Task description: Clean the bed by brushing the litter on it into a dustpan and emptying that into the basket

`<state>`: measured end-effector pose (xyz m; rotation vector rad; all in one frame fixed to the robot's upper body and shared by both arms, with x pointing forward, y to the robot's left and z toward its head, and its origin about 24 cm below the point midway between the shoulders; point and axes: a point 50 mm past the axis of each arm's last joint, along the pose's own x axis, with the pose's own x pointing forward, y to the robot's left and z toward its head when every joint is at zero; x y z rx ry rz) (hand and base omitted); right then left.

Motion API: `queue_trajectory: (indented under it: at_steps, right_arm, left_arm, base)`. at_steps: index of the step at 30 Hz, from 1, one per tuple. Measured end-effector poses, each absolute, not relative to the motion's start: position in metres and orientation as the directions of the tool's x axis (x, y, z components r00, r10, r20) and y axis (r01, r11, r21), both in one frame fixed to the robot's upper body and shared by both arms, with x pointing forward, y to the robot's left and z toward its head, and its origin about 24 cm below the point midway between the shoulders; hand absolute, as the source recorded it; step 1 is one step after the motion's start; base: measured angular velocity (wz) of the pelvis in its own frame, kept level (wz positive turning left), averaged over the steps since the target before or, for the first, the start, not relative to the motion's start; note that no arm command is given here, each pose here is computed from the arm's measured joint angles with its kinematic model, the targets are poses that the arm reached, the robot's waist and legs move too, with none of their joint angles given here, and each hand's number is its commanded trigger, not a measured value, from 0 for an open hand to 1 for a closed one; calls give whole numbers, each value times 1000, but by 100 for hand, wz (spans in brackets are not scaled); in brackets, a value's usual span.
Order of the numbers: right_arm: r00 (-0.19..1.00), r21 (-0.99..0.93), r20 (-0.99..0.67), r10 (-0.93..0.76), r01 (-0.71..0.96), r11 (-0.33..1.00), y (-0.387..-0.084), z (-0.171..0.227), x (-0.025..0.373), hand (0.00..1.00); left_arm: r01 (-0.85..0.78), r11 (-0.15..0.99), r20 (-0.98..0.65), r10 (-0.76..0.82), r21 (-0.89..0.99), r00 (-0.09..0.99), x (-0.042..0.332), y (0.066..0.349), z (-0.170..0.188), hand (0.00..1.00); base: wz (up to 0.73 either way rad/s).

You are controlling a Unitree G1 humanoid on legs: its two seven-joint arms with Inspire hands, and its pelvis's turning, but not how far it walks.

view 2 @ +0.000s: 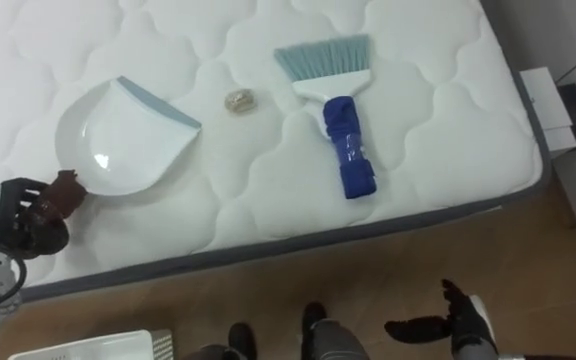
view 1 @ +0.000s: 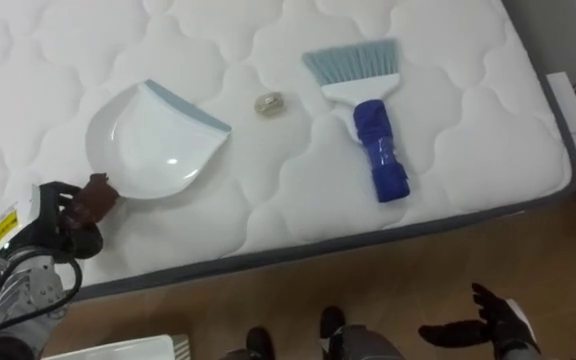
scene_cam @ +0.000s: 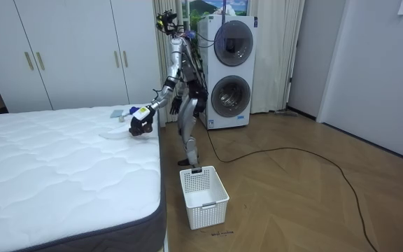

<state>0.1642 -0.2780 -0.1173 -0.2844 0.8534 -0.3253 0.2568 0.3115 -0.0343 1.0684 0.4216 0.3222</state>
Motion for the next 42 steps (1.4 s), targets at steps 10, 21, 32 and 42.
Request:
queue_trajectory:
  at_steps: [10, 21, 32, 42]
  right_arm:
    - [709, -342, -451, -541, 423, 839, -282, -74, 222, 0]
    - [769, -255, -124, -628, 587, 769, -274, -9, 276, 0]
    - [779, -203, -19, -627, 611, 765, -265, 20, 302, 0]
    - [860, -262, -13, -510, 490, 832, -241, 23, 318, 0]
  left_arm:
    - [-46, 390, -147, 451, 920, 880, 233, 311, -48, 100]
    - [-18, 377, -154, 421, 926, 894, 236, 307, -48, 100]
    - [25, 391, -184, 377, 920, 908, 251, 295, -45, 100]
    - [81, 391, -217, 319, 917, 923, 265, 284, -41, 100]
  base:
    - [-6]
    - [0]
    - [3]
    - [4]
